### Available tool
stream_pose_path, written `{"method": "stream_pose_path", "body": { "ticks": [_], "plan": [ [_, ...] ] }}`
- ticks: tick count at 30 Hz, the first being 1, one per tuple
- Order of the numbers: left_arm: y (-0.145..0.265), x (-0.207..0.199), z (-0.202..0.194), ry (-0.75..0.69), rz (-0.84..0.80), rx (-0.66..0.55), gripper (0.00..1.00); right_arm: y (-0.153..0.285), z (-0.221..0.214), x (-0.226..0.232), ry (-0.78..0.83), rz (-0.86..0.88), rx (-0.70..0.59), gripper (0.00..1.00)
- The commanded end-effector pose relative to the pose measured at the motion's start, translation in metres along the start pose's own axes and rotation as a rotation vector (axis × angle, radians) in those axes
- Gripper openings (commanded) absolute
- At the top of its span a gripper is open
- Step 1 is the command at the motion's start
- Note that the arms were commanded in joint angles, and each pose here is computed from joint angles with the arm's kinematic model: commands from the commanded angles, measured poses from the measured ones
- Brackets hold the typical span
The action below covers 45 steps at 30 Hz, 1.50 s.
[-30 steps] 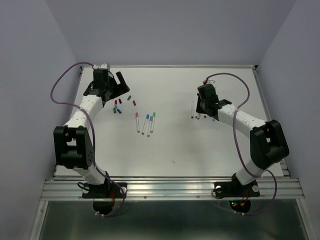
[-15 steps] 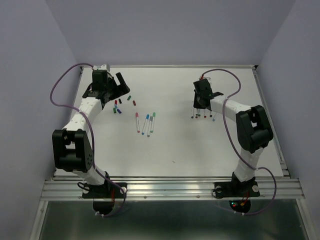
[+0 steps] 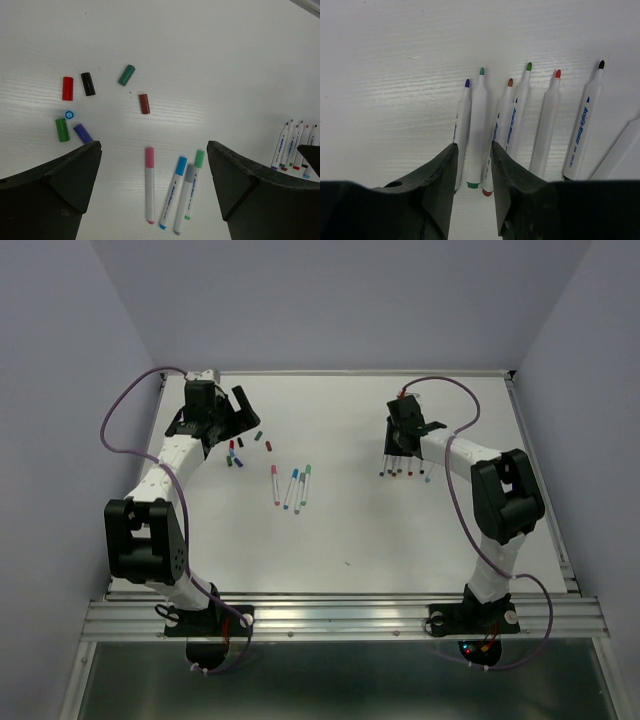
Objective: Open the pen caps
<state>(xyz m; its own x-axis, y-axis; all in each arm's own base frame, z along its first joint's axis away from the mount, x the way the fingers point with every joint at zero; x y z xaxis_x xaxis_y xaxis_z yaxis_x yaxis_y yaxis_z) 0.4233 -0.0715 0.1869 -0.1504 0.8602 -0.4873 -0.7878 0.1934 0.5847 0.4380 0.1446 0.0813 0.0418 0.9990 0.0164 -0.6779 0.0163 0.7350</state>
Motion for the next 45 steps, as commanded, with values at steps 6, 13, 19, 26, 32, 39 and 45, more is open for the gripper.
{"method": "stream_pose_path", "body": {
  "ticks": [6,13,19,26,32,39,45],
  "plan": [
    [0.019,-0.010,0.012,-0.031,-0.038,-0.066,0.99,0.046,0.034,0.027,0.005,0.199,-0.070,1.00],
    [0.019,-0.010,0.012,-0.029,-0.042,-0.067,0.99,0.070,0.001,0.094,0.066,0.263,-0.057,1.00],
    [0.019,-0.008,0.010,-0.033,-0.040,-0.063,0.99,0.064,-0.024,0.154,0.132,0.240,-0.017,1.00],
    [0.024,-0.006,0.011,-0.045,-0.033,-0.083,0.99,0.055,-0.034,0.192,0.194,0.211,-0.007,1.00],
    [0.023,-0.004,0.009,-0.048,-0.031,-0.079,0.99,0.046,-0.042,0.199,0.224,0.163,0.010,1.00],
    [0.022,-0.003,0.009,-0.049,-0.030,-0.079,0.99,0.036,-0.061,0.210,0.262,0.171,0.052,1.00],
    [0.023,-0.001,0.009,-0.048,-0.026,-0.080,0.99,0.029,-0.070,0.204,0.272,0.138,0.078,1.00]
  ]
}}
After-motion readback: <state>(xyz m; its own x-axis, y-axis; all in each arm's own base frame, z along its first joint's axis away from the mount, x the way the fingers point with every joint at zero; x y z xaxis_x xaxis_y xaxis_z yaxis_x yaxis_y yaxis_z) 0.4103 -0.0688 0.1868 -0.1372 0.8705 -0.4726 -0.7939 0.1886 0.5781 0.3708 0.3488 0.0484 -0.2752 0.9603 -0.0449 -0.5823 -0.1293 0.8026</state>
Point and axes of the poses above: each gripper's point midway between its finger pads, its own y axis back along the fingers, its own x axis along the line the jaws close on, z = x × y, the point moved 2 cm from there along y, back along the fingers, and after that the axes turned 5 degrees about y, right-handed, at the moved point
